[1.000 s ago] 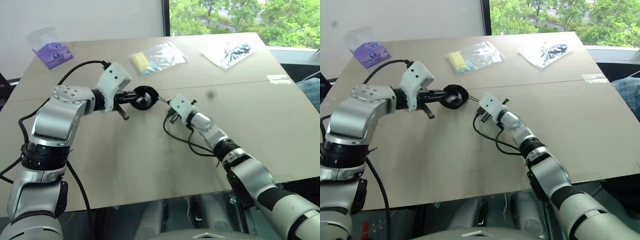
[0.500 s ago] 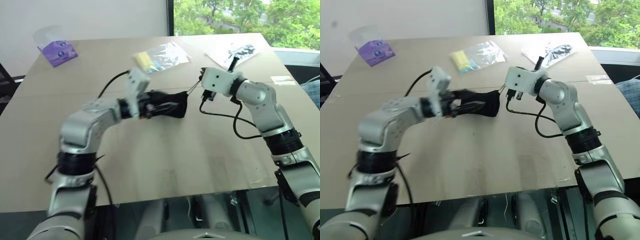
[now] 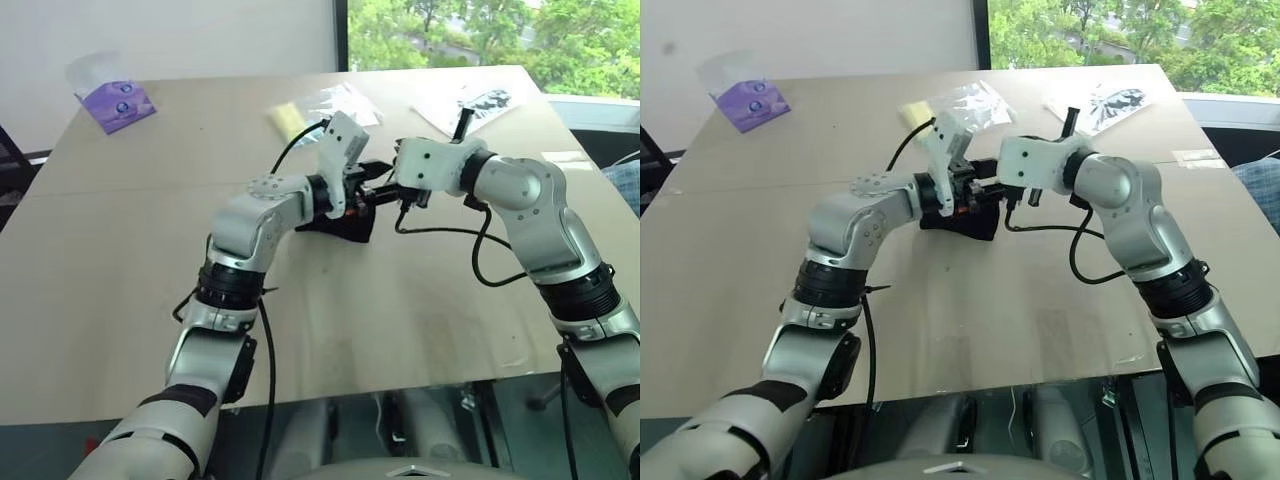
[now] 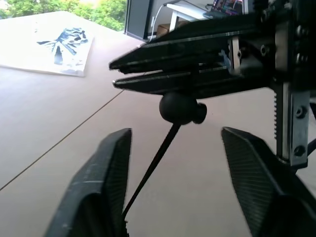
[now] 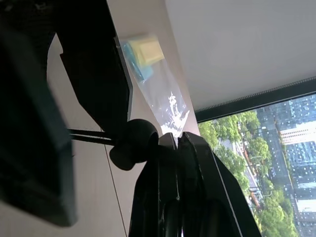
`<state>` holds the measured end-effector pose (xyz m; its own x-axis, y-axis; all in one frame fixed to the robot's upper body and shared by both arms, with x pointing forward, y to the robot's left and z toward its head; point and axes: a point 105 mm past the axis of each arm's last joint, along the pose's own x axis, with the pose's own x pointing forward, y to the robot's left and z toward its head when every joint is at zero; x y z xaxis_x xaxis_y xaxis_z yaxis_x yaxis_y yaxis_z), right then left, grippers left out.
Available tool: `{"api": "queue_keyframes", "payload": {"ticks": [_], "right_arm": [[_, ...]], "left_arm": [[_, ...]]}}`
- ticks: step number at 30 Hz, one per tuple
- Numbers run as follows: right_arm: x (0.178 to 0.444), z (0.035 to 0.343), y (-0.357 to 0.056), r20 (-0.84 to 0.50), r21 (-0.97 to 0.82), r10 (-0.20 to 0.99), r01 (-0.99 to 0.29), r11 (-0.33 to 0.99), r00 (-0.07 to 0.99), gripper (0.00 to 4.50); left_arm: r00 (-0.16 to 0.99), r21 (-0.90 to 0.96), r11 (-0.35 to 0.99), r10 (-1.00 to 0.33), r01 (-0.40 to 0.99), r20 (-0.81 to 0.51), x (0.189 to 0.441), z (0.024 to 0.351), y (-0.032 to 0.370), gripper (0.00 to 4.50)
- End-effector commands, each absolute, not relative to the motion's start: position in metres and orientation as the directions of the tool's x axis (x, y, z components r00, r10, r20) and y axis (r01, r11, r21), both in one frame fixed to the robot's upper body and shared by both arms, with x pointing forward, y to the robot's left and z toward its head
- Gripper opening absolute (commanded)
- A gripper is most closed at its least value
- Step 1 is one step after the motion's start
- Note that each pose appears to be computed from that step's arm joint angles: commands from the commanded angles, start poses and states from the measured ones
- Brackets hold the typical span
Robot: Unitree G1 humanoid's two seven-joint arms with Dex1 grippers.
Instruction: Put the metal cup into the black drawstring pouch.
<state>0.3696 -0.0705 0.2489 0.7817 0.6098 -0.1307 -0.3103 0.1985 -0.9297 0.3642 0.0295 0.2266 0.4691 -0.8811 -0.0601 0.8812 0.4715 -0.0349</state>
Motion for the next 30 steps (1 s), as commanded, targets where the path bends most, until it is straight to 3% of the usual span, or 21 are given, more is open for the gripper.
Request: {"api": "queue_keyframes", "payload": {"ticks": [1, 3, 7, 21, 30], "right_arm": [[0.365, 0.258, -0.072, -0.106, -0.944, 0.606, -0.271, 0.187, 0.789, 0.0], [0.366, 0.258, -0.073, -0.108, -0.945, 0.601, -0.27, 0.186, 0.792, 0.0], [0.367, 0.257, -0.075, -0.112, -0.944, 0.592, -0.271, 0.186, 0.798, 0.0], [0.366, 0.256, -0.077, -0.118, -0.936, 0.59, -0.289, 0.203, 0.799, 0.0], [0.375, 0.267, -0.114, -0.079, -0.919, 0.507, -0.26, 0.295, 0.858, 0.0]], "left_arm": [[0.449, -0.05, 0.448, -0.894, 0.892, -0.003, 0.361, 0.246, 0.027, 2.45], [0.447, -0.042, 0.446, -0.895, 0.894, -0.002, 0.361, 0.247, 0.026, 2.45], [0.439, -0.036, 0.439, -0.898, 0.898, 0.005, 0.36, 0.249, 0.025, 0.72], [0.416, 0.029, 0.415, -0.909, 0.909, -0.035, 0.357, 0.24, 0.017, 0.72], [0.51, 0.005, 0.516, -0.845, 0.857, -0.161, 0.366, 0.2, 0.058, 0.72]]}}
